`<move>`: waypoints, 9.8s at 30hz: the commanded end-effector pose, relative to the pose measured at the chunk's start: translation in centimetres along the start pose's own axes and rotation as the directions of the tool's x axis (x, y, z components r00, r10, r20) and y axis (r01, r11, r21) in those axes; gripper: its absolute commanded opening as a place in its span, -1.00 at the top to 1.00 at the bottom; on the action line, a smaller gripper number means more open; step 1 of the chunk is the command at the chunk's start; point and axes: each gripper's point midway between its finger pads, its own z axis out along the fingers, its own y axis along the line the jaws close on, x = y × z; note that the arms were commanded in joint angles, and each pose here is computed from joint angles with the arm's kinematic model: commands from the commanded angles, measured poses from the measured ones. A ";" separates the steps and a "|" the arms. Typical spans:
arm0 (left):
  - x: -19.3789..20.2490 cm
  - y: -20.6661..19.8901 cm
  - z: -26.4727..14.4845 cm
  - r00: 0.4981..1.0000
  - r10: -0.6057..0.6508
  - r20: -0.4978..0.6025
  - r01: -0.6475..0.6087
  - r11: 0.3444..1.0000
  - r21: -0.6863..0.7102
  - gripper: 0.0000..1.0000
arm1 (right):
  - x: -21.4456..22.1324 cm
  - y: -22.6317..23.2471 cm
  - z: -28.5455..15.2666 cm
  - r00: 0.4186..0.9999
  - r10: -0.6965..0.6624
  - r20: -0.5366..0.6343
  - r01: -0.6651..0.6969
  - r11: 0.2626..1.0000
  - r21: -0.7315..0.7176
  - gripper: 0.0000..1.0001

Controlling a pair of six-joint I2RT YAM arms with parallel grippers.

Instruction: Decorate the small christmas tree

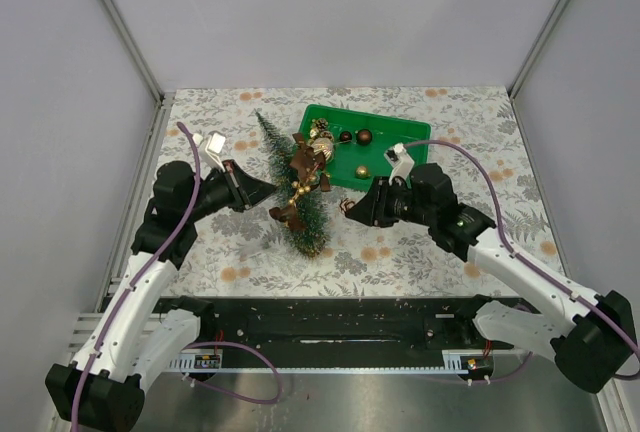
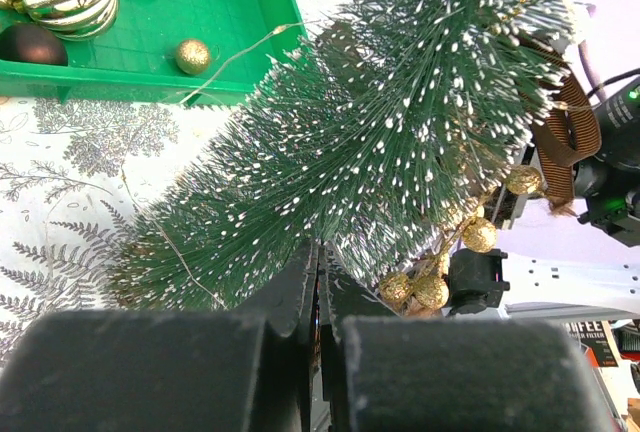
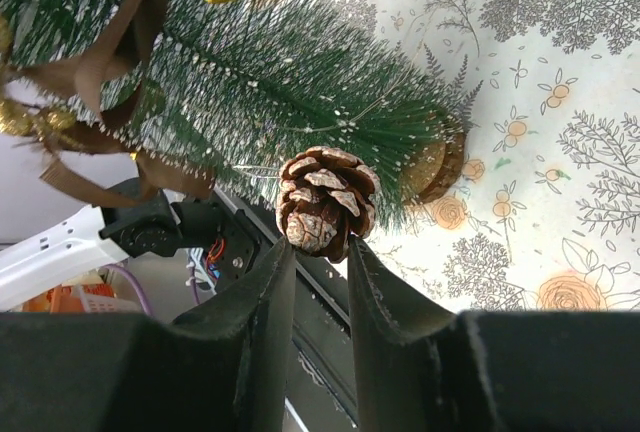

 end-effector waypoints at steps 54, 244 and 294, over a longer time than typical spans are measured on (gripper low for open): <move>0.6 -1.3 -0.5 1.000 0.000 0.005 0.000 0.995 0.097 1.00 | -0.4 -2.1 3.5 0.994 -0.011 0.110 0.006 0.999 0.044 0.66; 1.4 1.0 -0.2 0.999 -0.032 -0.009 0.033 0.997 0.069 1.00 | -20.0 -27.6 26.6 0.978 0.015 0.207 -0.138 0.792 0.594 -0.20; 0.7 0.3 -0.2 1.000 -0.023 0.001 0.023 0.996 0.081 1.00 | -5.2 1.4 0.3 0.945 0.089 0.316 -0.131 0.985 0.113 0.50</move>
